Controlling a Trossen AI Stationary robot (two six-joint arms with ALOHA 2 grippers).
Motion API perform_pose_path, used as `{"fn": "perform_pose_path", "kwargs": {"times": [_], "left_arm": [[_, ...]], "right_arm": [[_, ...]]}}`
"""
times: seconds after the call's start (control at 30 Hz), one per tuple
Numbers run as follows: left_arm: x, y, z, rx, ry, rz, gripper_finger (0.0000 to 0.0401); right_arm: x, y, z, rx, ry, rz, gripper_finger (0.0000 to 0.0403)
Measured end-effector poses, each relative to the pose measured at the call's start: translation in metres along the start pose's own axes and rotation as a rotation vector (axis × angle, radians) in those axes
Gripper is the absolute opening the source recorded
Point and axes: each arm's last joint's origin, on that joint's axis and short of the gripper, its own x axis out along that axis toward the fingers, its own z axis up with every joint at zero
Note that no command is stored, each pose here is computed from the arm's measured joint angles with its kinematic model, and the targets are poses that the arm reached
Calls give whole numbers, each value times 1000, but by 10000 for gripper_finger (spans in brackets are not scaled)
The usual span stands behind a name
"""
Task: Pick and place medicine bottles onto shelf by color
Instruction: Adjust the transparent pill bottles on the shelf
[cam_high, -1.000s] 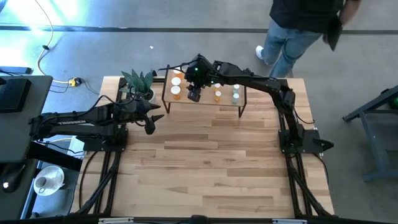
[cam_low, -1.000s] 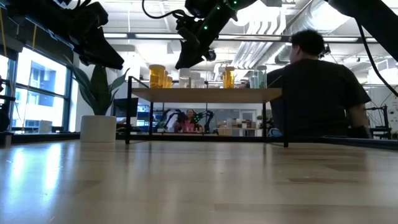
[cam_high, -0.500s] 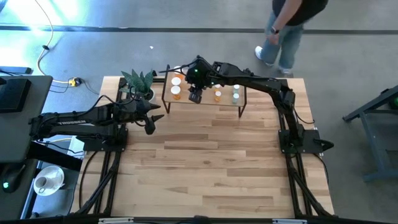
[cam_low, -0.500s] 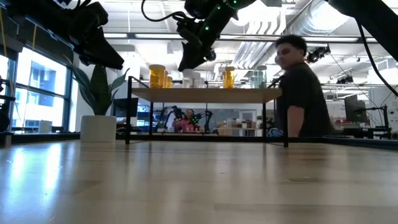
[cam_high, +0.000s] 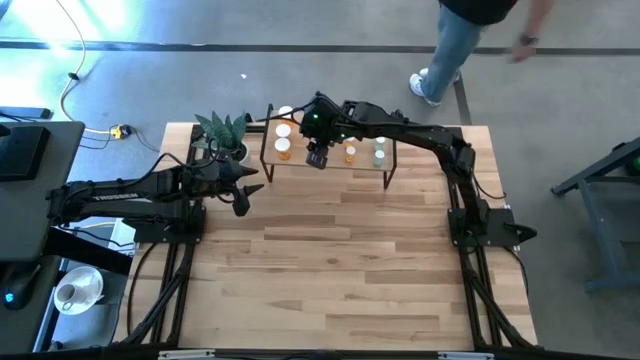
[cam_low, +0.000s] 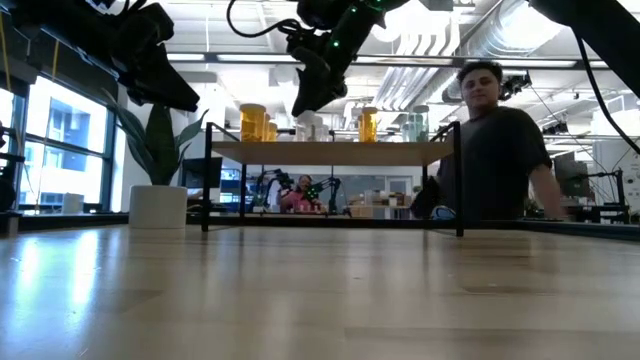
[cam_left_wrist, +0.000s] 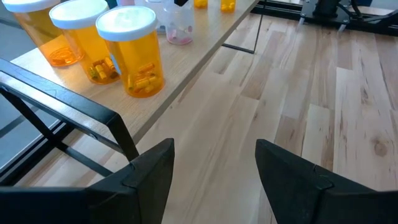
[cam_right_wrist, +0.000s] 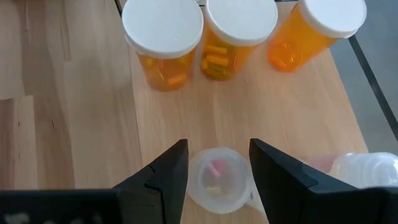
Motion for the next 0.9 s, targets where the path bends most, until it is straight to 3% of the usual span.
{"fn": "perform_pose_path", "kwargs": {"times": [0.27,0.53,0.7,0.9], "left_arm": [[0,0,0,0,0,1,213],[0,0,0,0,1,3,213],[1,0,0,0,6,3,213],[3,0,-1,-3,16,4,213]], "right_arm": [[-6,-1,-2,-1,21,-24,162],[-15,1,6,-11,-58,-24,162],[-14,0,12,-10,-120,-26,162],[-6,0,10,0,-95,-41,162]]}}
